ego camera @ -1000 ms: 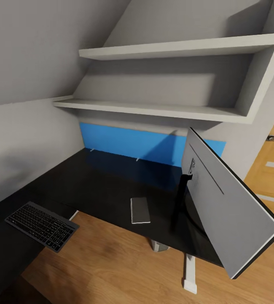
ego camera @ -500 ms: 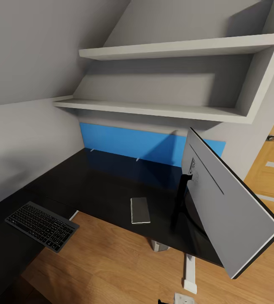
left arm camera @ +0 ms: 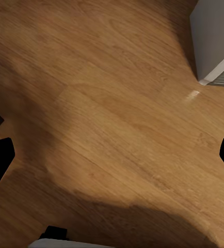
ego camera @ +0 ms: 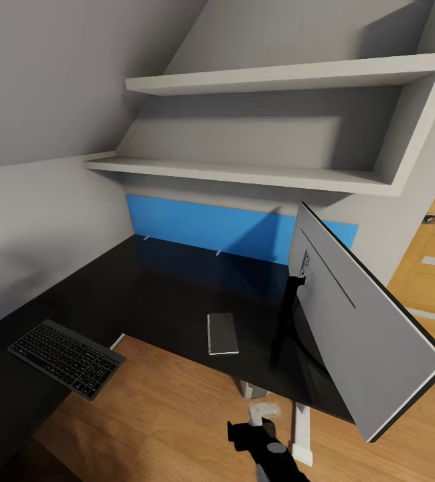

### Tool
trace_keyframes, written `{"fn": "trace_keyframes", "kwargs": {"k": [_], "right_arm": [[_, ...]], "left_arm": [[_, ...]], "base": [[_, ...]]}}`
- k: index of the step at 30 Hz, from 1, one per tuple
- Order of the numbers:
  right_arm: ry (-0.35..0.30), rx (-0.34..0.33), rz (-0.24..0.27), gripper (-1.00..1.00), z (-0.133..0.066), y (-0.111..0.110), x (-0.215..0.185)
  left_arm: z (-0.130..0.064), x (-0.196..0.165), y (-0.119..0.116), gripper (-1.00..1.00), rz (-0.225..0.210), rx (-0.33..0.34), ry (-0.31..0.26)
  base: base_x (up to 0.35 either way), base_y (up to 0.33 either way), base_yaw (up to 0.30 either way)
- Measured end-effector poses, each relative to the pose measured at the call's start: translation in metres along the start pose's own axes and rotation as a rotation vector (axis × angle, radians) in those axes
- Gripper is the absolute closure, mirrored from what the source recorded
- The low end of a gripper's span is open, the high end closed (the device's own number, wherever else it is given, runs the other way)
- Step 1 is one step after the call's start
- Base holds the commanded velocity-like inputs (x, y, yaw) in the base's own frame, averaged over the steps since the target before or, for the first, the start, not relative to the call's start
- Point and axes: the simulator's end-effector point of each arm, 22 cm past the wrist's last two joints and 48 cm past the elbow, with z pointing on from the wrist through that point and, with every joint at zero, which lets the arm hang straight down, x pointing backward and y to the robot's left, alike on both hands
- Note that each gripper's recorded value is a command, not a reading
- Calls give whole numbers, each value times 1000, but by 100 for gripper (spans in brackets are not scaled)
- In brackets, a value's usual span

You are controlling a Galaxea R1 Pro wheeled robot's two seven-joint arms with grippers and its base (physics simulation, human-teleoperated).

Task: In the bedroom, organize the workspace by keeping the computer under the desk, ensuring the monitor is on the desk, placing the keyboard on the desk next to the monitor, placing the mouse on the desk next to the keyboard, moving the folder from the swivel chair onto the desk next to the mouse, stacking the notebook on top of the folder with the pen on top of the notebook, and positioning the swivel chair next to the desk.

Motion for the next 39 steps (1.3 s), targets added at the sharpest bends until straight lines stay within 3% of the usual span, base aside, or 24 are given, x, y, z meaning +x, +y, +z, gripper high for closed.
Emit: {"fn": "trace_keyframes", "kwargs": {"k": [11, 19, 24, 30, 39], "right_arm": [[-151, -50, -47, -100, -26, 26, -83], [-366, -113, -54, -100, -76, 54, -175], [-454, -118, -45, -100, -103, 58, -210], [-492, -57, -21, -100, -114, 45, -224], [-484, 4, 28, -100, -113, 29, -224]], "left_arm": [[0, 0, 0, -100, 1, 1, -1], [0, -1, 0, -100, 1, 1, -2], [0, -1, 1, -100, 2, 0, -2], [0, -1, 2, -100, 1, -2, -2], [0, 0, 3, -100, 1, -4, 0]], "base": [[0, 0, 0], [0, 0, 0], [0, 0, 0], [0, 0, 0], [49, 0, 0]]}}
